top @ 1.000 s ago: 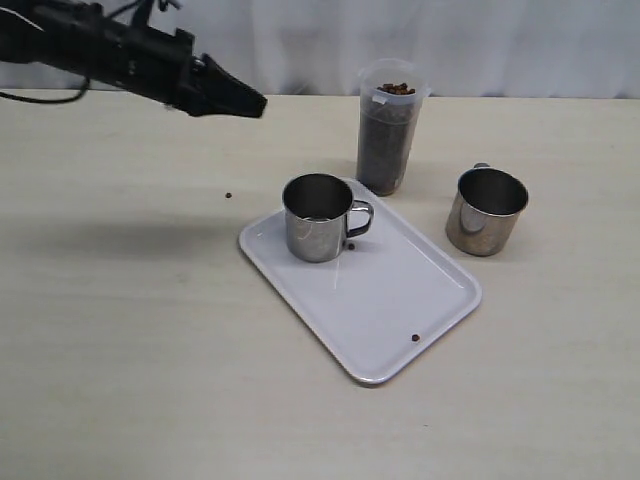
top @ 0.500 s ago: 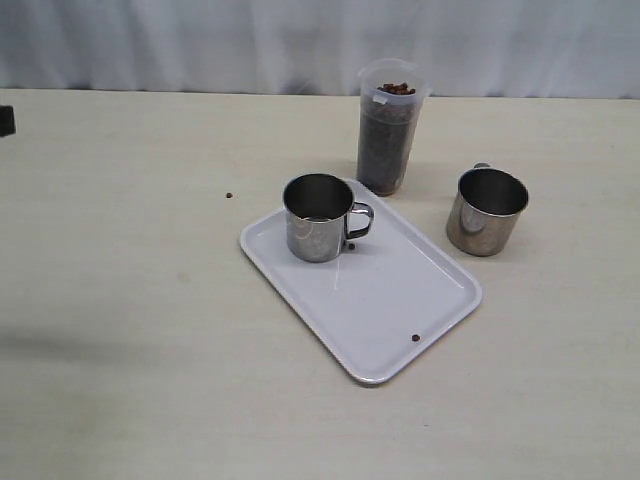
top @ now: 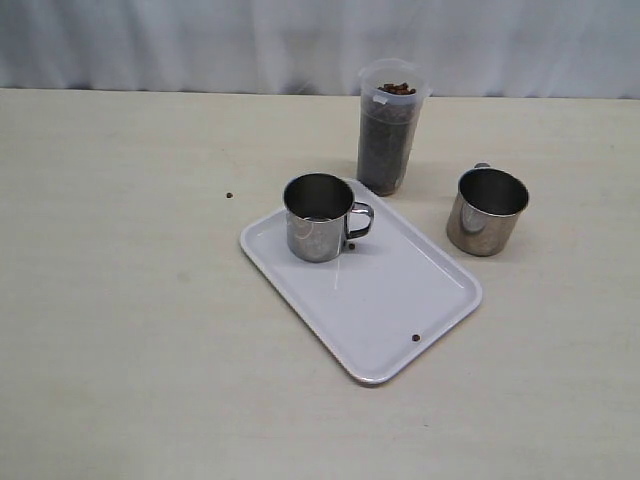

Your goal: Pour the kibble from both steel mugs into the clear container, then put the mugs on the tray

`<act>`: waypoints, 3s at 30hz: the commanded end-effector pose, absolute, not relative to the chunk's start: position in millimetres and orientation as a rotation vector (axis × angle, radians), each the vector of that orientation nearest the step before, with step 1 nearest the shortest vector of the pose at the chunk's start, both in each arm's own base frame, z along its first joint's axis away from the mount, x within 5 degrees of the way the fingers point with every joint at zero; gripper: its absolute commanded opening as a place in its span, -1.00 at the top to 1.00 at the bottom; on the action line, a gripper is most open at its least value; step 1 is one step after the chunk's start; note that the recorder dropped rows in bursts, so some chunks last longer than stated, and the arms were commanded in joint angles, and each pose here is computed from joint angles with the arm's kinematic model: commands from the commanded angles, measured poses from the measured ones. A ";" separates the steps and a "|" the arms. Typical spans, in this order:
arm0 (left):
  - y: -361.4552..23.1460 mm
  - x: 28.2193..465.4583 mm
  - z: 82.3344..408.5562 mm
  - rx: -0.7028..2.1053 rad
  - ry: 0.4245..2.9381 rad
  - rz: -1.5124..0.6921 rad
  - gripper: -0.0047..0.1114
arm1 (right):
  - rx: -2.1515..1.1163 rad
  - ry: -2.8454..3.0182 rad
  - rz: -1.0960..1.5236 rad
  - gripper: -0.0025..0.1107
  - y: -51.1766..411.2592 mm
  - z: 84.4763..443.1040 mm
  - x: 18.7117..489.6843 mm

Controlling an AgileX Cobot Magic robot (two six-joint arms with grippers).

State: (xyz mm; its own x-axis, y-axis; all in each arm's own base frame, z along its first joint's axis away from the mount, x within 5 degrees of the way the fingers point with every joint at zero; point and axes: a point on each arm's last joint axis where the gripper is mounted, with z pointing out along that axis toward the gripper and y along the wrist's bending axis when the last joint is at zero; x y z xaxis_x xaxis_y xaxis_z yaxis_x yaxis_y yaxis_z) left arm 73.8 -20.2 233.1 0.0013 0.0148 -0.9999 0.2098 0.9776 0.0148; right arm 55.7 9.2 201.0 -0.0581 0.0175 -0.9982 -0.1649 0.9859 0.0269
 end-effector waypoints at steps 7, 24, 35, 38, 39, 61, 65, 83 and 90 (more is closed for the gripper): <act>-15.6 54.8 216.4 0.070 1.450 -0.167 0.92 | -0.120 1.621 0.149 0.87 9.4 200.5 55.6; -7.1 56.4 203.7 -0.004 1.590 -0.090 0.92 | -0.120 1.621 0.149 0.87 9.4 200.5 55.6; 1.9 56.3 200.5 -0.076 1.621 -0.006 0.92 | -0.120 1.621 0.149 0.87 9.4 200.5 55.6; 2.2 56.3 200.3 -0.062 1.624 0.013 0.92 | -0.120 1.621 0.149 0.87 9.4 200.5 55.6; 2.3 56.3 200.3 -0.062 1.624 0.014 0.92 | -0.120 1.621 0.149 0.87 9.4 200.5 55.6; 3.4 55.9 195.8 -0.062 1.674 0.032 0.92 | -0.120 1.621 0.149 0.87 9.4 200.5 55.6; 0.0 56.0 195.8 0.007 1.675 0.000 0.92 | -0.112 1.622 0.159 0.87 9.5 200.4 55.5; 0.8 55.9 195.4 -0.005 1.680 0.012 0.92 | -0.104 1.623 0.169 0.87 9.7 200.4 55.5; 0.6 55.9 195.4 -0.018 1.680 -0.004 0.92 | -0.104 1.623 0.169 0.87 9.7 200.4 55.5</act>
